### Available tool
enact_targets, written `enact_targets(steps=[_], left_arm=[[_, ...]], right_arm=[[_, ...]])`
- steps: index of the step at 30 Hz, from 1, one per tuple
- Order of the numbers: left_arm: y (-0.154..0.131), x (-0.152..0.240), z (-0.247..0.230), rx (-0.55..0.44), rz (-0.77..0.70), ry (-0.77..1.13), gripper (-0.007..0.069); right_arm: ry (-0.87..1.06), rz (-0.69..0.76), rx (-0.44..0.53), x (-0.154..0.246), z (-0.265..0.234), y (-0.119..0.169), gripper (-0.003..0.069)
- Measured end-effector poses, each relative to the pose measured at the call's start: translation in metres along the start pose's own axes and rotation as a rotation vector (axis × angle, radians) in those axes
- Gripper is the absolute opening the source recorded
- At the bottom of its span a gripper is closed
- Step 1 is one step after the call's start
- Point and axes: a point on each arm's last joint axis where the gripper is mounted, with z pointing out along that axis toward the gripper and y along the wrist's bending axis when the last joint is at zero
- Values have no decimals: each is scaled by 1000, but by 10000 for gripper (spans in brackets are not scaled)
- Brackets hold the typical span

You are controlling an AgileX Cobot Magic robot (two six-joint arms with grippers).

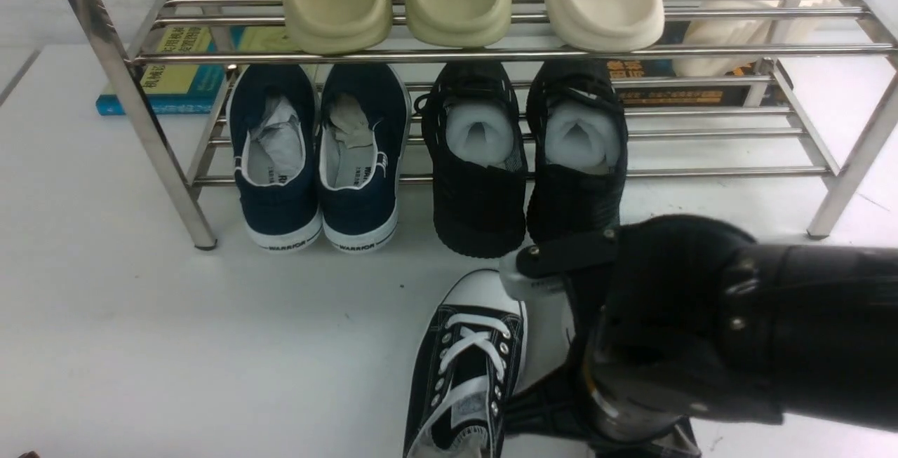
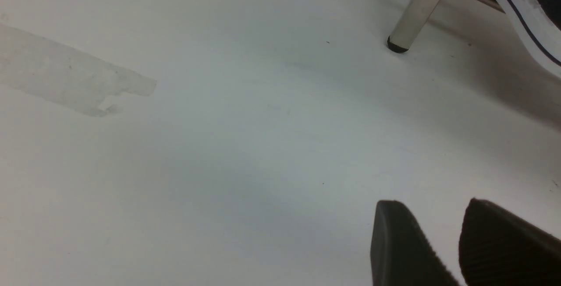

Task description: Take the shoes off the shelf with your hand on the white table.

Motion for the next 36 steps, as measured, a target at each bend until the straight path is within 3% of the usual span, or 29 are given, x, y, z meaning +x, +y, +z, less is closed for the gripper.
enact_targets(steps=[14, 18, 24, 25, 28, 33, 36], left_arm=[[0, 0, 0, 0, 0, 0, 242], [0, 0, 0, 0, 0, 0, 242], [0, 0, 0, 0, 0, 0, 242], [0, 0, 0, 0, 0, 0, 242], [0, 0, 0, 0, 0, 0, 242], [0, 0, 0, 0, 0, 0, 242], [0, 0, 0, 0, 0, 0, 242]], right_arm=[[3, -23, -39, 1, 15, 13, 57], [6, -18, -55, 2, 15, 14, 100], [45, -48, -88, 5, 14, 17, 312], [56, -60, -103, 6, 11, 17, 391], [64, -96, -127, 7, -2, 15, 513], [34, -144, -153, 1, -41, 5, 550], [0, -199, -172, 0, -87, -12, 505]])
